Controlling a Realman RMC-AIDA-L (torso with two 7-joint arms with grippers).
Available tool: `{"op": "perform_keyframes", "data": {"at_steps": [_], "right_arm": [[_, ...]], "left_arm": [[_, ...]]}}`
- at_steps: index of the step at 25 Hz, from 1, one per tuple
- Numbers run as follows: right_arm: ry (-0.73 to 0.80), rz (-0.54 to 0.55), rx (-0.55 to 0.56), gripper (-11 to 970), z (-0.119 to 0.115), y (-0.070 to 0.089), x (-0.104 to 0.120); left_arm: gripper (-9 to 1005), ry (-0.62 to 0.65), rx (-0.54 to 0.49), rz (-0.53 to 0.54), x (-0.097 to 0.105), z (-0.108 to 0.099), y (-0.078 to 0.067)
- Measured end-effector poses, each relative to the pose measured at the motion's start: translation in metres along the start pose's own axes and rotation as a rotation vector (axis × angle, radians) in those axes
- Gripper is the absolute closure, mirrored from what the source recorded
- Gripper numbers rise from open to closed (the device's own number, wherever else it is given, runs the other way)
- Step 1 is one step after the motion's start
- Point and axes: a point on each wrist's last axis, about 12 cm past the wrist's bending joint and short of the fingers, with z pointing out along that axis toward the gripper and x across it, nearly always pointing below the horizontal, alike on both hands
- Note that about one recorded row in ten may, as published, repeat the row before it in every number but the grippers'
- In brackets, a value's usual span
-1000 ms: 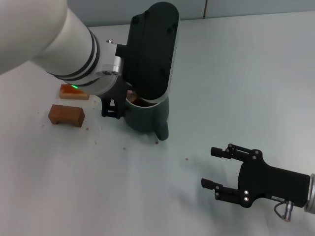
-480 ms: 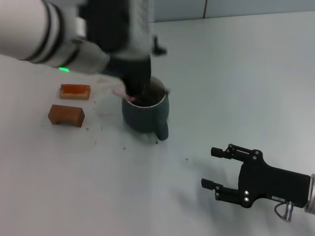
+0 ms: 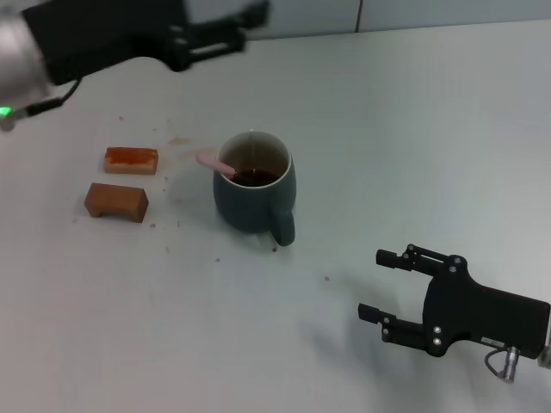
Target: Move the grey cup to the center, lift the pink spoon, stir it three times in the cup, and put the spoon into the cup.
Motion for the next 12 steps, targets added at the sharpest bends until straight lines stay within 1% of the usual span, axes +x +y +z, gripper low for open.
{"op": "perform_keyframes", "data": {"at_steps": [1, 3, 5, 8, 9, 11, 12], "right_arm": [[0.0, 0.001, 0.001, 229, 0.0, 0.0, 0.0], [0.001, 0.003, 0.004, 229, -0.001, 0.001, 0.001], [0.002, 0.004, 0.014, 229, -0.003, 0.001, 0.001], [0.005, 0.004, 0.028, 230, -0.006, 0.001, 0.002], [0.004, 0.005, 0.032, 230, -0.007, 0.001, 0.002], [0.002, 0.005, 0.04, 229, -0.008, 0.001, 0.003], [0.002, 0.004, 0.042, 229, -0.008, 0.001, 0.003]], "left_arm": [[187, -0.051, -0.028, -0.045, 0.012, -0.009, 0.001], [188, -0.12, -0.068, -0.101, 0.03, -0.023, 0.0], [188, -0.196, -0.107, -0.133, 0.053, -0.039, -0.008], [189, -0.278, -0.162, -0.117, 0.079, -0.06, -0.028], [189, -0.287, -0.175, -0.096, 0.088, -0.067, -0.038], [189, -0.261, -0.215, -0.048, 0.107, -0.079, -0.058], [189, -0.242, -0.233, -0.037, 0.113, -0.083, -0.064]]}}
